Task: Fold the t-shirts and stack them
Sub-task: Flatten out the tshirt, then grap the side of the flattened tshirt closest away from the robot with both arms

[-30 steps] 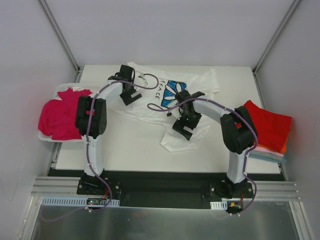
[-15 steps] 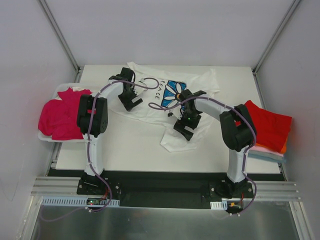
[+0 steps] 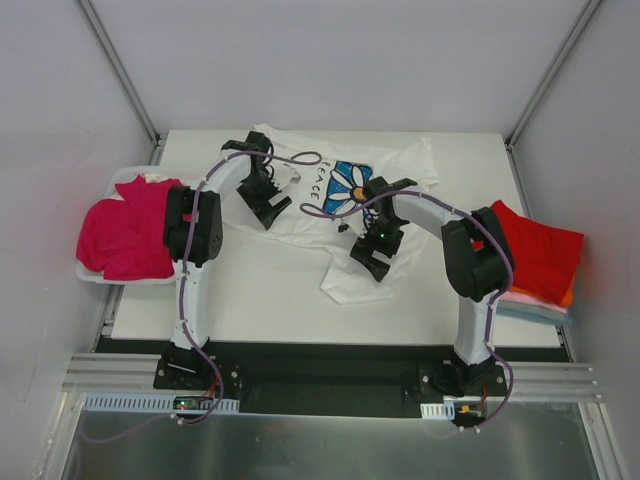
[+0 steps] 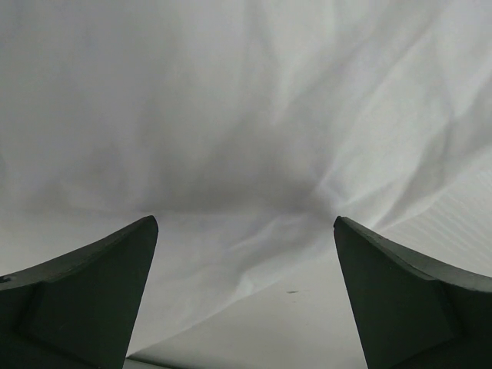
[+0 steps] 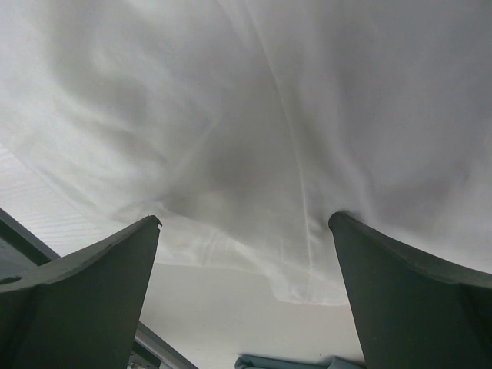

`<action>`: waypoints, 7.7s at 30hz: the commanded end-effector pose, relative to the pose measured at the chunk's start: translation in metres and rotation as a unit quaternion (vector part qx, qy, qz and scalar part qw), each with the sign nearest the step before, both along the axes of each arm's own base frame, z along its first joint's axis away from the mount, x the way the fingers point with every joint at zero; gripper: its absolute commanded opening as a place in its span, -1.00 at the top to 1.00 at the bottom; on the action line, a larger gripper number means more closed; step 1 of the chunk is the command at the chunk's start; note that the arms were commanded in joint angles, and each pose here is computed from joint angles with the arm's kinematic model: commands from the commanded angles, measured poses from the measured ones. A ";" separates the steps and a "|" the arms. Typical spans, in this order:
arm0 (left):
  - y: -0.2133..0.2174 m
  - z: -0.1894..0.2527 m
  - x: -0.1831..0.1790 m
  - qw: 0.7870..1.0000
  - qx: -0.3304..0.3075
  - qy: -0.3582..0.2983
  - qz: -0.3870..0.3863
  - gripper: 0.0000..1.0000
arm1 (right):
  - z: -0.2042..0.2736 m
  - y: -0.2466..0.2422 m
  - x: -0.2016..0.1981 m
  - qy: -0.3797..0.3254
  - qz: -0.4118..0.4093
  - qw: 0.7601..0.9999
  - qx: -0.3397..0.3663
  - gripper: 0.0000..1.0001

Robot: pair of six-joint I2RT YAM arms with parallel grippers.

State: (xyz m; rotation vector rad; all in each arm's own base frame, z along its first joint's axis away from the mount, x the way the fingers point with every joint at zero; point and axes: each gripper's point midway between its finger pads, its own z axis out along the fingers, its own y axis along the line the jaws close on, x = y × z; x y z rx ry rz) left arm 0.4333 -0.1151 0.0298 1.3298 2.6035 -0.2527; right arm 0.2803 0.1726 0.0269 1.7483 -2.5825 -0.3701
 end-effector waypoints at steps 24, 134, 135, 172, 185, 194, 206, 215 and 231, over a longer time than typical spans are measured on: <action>0.037 -0.007 -0.017 0.993 0.096 0.039 0.058 -0.99 | -0.004 -0.030 -0.010 -0.032 -0.022 0.998 -0.041 -1.00; -0.027 -0.019 -0.139 0.992 0.044 0.113 0.018 -0.99 | 0.000 -0.081 -0.039 -0.053 -0.042 0.993 -0.102 -0.93; -0.028 -0.020 -0.134 0.993 0.045 0.110 0.018 -0.99 | 0.004 -0.082 -0.026 -0.067 -0.043 0.990 -0.112 -0.93; -0.040 -0.015 -0.083 0.996 0.072 0.050 0.011 -0.92 | -0.005 -0.109 0.070 -0.079 -0.067 0.989 -0.107 -0.93; -0.033 0.007 -0.009 0.997 0.063 -0.023 0.037 -0.96 | -0.004 -0.108 0.095 -0.093 -0.063 0.987 -0.111 -0.93; -0.031 0.018 -0.005 0.997 0.057 -0.030 0.040 -0.96 | 0.005 -0.108 0.101 -0.102 -0.073 0.986 -0.106 -0.93; -0.068 0.136 -0.051 0.992 -0.031 -0.123 0.015 -0.98 | 0.108 -0.074 0.050 -0.248 -0.108 0.960 -0.067 -0.93; -0.035 0.076 -0.099 0.996 0.036 -0.086 0.001 -0.99 | 0.063 -0.028 -0.020 -0.230 -0.024 0.968 -0.098 -0.93; -0.005 0.039 -0.088 0.993 0.076 -0.085 0.017 -0.98 | 0.033 0.004 -0.082 -0.206 0.049 0.973 -0.093 -0.97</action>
